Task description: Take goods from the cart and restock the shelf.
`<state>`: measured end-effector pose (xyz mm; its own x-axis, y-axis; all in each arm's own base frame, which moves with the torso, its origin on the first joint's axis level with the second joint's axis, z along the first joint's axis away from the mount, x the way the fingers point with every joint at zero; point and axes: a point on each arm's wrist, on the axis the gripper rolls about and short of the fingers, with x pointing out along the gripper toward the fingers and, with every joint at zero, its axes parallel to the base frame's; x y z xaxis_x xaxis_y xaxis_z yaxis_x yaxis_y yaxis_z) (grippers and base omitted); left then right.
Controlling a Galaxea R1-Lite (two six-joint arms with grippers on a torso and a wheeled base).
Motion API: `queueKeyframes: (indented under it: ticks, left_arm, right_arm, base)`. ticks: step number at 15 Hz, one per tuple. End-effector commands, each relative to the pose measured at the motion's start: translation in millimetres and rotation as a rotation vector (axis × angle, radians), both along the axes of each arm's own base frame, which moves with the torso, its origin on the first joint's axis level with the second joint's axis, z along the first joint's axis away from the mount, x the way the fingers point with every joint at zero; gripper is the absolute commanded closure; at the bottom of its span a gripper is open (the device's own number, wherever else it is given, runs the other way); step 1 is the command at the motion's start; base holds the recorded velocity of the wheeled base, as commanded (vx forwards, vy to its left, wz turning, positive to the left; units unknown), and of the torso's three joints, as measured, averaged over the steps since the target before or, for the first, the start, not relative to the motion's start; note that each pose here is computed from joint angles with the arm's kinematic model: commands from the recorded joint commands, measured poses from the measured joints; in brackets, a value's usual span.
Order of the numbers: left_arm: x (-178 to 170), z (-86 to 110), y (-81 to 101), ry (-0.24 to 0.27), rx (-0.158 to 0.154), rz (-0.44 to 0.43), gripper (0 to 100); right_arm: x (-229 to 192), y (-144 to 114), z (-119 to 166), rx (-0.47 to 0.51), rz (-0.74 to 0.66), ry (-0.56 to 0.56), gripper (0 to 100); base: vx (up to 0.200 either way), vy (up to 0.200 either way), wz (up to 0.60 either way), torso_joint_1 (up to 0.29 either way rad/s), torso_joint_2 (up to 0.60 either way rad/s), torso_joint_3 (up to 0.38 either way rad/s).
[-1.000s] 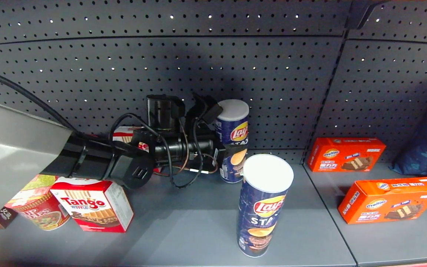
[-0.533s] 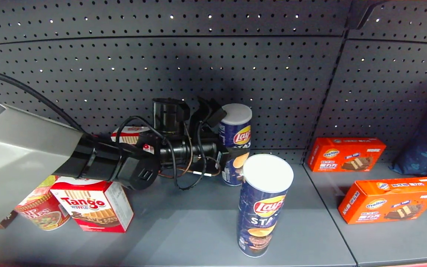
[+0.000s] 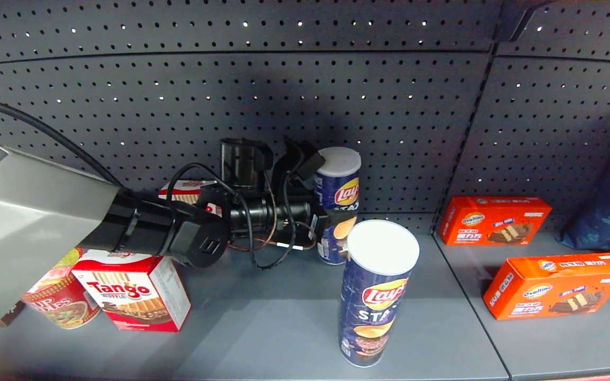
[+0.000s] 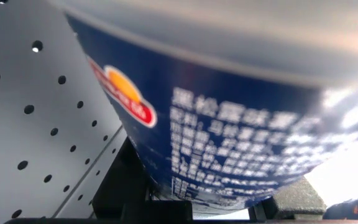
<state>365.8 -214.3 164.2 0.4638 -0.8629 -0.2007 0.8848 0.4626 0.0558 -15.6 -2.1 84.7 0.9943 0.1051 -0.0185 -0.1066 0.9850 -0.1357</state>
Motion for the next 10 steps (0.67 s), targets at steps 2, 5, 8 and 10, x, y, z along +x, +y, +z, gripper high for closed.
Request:
queueKeyframes:
  ticks: [2, 5, 8, 10]
  left_arm:
    - [0.1, -0.7, 0.0, 0.001, 0.001, 0.000, 100]
    - [0.3, -5.6, -0.9, 0.013, 0.007, -0.002, 100]
    - [1.3, -12.6, -3.6, 0.027, 0.016, -0.005, 100]
    - [1.5, -14.5, -3.7, 0.031, 0.018, -0.005, 100]
  right_arm:
    - [0.1, 0.0, 0.0, -0.001, 0.001, 0.001, 0]
    - [0.1, 0.0, 0.0, -0.001, 0.001, 0.001, 0]
    - [0.1, 0.0, 0.0, -0.001, 0.001, 0.001, 0]
    - [0.1, 0.0, 0.0, -0.001, 0.001, 0.001, 0]
  base:
    - [0.000, 0.000, 0.00, 0.000, 0.00, 0.000]
    - [0.000, 0.000, 0.00, 0.000, 0.00, 0.000]
    - [0.000, 0.000, 0.00, 0.000, 0.00, 0.000]
    - [0.000, 0.000, 0.00, 0.000, 0.00, 0.000]
